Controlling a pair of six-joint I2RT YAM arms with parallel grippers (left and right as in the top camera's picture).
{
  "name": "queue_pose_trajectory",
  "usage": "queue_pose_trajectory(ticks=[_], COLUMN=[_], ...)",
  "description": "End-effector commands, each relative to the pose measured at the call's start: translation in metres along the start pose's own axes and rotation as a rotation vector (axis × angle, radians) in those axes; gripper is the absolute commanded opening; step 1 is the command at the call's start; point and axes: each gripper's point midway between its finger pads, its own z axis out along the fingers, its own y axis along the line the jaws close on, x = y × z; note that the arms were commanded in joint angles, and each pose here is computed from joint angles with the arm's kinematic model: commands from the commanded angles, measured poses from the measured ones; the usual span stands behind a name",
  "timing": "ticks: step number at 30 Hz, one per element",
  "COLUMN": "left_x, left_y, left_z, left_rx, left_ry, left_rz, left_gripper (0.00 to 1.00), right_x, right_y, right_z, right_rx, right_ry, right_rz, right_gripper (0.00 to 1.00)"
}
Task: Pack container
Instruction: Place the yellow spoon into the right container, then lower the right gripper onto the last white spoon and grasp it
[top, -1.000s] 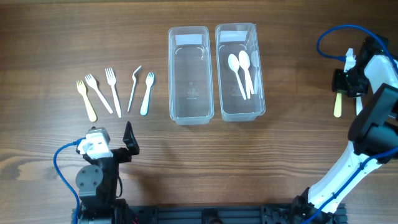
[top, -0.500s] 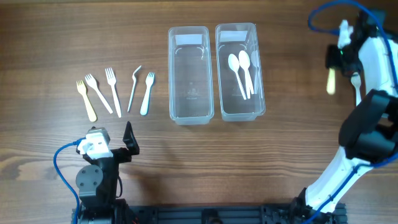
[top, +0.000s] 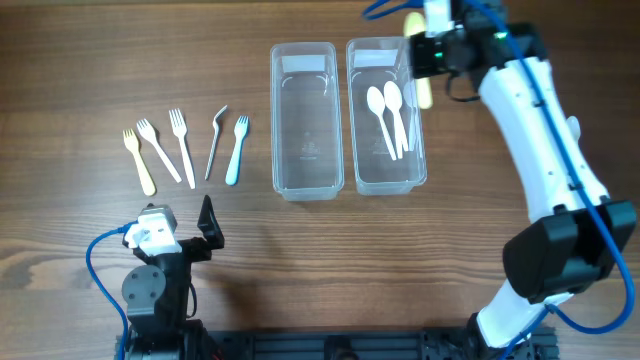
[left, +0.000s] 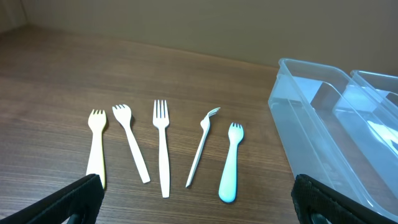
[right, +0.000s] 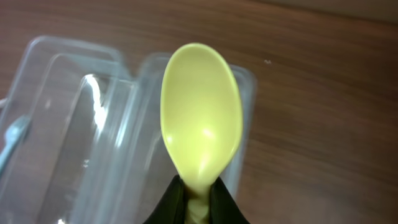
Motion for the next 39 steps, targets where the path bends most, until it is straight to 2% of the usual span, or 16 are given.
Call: queue_pose_trajectory(ticks=[1,4,5,6,8,10,13,15,17,18,22,23,26,31,37,39], left_x=[0.001,0.001,0.001,0.001,0.001,0.001,0.001,0.001,0.001,0.001,0.001,0.001,0.001,0.001,0.001,0.001], left_y=[-0.003,-0.003,-0.003,-0.003,-0.003,-0.003,-0.003,-0.003,-0.003,-0.003,-0.003,-0.003,-0.003,-0.003,-0.003,-0.003], left_z=[0.0,0.0,0.0,0.0,0.0,0.0,0.0,0.0,0.0,0.0,0.0,0.0,0.0,0.0,0.0,0.0], left_rx=[0.018,0.018,0.018,0.018,0.018,0.018,0.018,0.018,0.018,0.018,0.018,0.018,0.018,0.018,0.018,0.018], left_ry=[-0.003,-0.003,-0.003,-0.003,-0.003,-0.003,-0.003,-0.003,-0.003,-0.003,-0.003,-0.003,-0.003,-0.003,-0.003,-0.003], left_rz=[0.02,0.02,0.02,0.02,0.02,0.02,0.02,0.02,0.02,0.02,0.02,0.02,0.02,0.02,0.02,0.02], left_gripper=[1.0,1.0,1.0,1.0,1.0,1.0,1.0,1.0,1.0,1.0,1.0,1.0,1.0,1.0,1.0,1.0], right_x=[0.014,0.031,0.035,0.042,0.049,0.049,0.032,0.022,0.011,0.008,0.02,0.031,0.059,0.099,0.119,0.125], right_y=[0.037,0.052,0.053,0.053,0.052,0.047,0.028,0.003,-0.036,-0.052,-0.126,-0.152,-0.205,-0.275,-0.309,-0.314], right_z=[0.02,0.042,0.048,0.057,0.069,0.069,0.051,0.028,-0.006,-0.02,-0.074,-0.088,-0.105,-0.117,-0.13,-0.116], right_rx=[-0.057,-0.074,-0.071,-0.07,-0.068,-0.046,0.039,0.135,0.254,0.296,0.428,0.466,0.531,0.606,0.628,0.576], right_ry=[0.029,0.076,0.093,0.117,0.144,0.144,0.087,0.057,0.014,0.0,-0.002,0.03,0.106,0.166,0.156,0.166], right_rz=[0.004,-0.002,0.006,0.013,0.014,0.012,0.017,0.035,0.076,0.097,0.142,0.123,0.131,0.244,0.33,0.284], right_gripper=[0.06,0.06,0.09,0.17,0.43,0.47,0.59,0.63,0.78,0.81,0.92,1.0,0.99,1.0,1.0,0.99])
